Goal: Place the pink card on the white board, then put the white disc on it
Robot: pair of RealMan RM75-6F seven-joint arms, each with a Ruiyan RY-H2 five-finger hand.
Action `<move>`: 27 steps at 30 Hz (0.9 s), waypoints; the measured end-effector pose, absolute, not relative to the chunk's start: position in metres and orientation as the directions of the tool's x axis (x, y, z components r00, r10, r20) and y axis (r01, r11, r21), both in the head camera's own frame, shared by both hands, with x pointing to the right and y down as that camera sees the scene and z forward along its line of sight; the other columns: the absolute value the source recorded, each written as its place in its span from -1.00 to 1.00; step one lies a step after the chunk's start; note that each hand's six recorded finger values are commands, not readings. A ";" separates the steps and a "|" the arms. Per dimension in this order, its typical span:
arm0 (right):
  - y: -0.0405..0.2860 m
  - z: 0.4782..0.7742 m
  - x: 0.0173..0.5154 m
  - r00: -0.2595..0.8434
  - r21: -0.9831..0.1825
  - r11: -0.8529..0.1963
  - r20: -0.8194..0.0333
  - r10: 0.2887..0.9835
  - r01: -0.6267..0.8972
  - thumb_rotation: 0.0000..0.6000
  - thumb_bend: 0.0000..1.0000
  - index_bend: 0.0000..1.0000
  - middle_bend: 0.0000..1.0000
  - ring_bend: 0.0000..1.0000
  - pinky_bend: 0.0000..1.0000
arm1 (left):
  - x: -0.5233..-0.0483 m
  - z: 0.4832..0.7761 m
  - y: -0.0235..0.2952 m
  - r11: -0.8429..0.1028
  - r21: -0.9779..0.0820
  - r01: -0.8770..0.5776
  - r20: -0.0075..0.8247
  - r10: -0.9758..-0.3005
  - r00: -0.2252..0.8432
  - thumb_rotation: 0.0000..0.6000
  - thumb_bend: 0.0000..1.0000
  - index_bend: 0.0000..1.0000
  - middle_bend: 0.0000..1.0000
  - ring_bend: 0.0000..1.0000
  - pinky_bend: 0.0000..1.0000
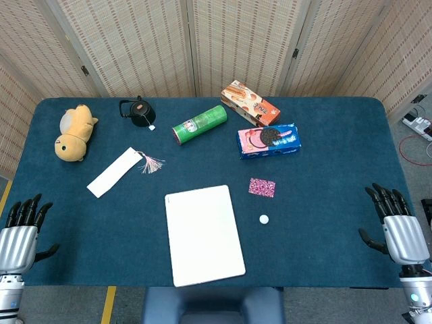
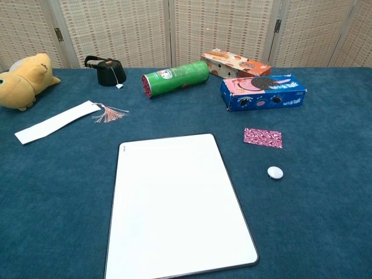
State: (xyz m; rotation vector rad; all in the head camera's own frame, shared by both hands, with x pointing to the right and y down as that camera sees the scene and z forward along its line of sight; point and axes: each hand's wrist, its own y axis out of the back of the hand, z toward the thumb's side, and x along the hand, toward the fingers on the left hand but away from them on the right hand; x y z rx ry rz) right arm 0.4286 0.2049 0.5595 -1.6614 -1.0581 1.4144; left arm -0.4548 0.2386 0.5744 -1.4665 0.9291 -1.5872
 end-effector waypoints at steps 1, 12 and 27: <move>0.205 0.560 0.428 0.072 -0.896 -0.420 -0.414 0.907 0.142 1.00 -0.38 -0.87 -0.84 -0.86 -0.98 | -0.455 0.574 0.239 -0.437 -0.897 0.059 0.436 -0.899 -0.042 1.00 -0.74 -0.66 -0.89 -0.84 -1.00; 0.205 0.560 0.429 0.073 -0.896 -0.421 -0.414 0.907 0.144 1.00 -0.38 -0.87 -0.84 -0.86 -0.98 | -0.455 0.571 0.238 -0.411 -0.910 0.051 0.409 -0.911 -0.054 1.00 -0.74 -0.67 -0.89 -0.84 -1.00; 0.192 0.566 0.422 0.083 -0.900 -0.407 -0.399 0.913 0.155 1.00 -0.38 -0.76 -0.73 -0.78 -0.98 | -0.455 0.571 0.240 -0.424 -0.904 0.049 0.422 -0.905 -0.053 1.00 -0.74 -0.67 -0.89 -0.84 -1.00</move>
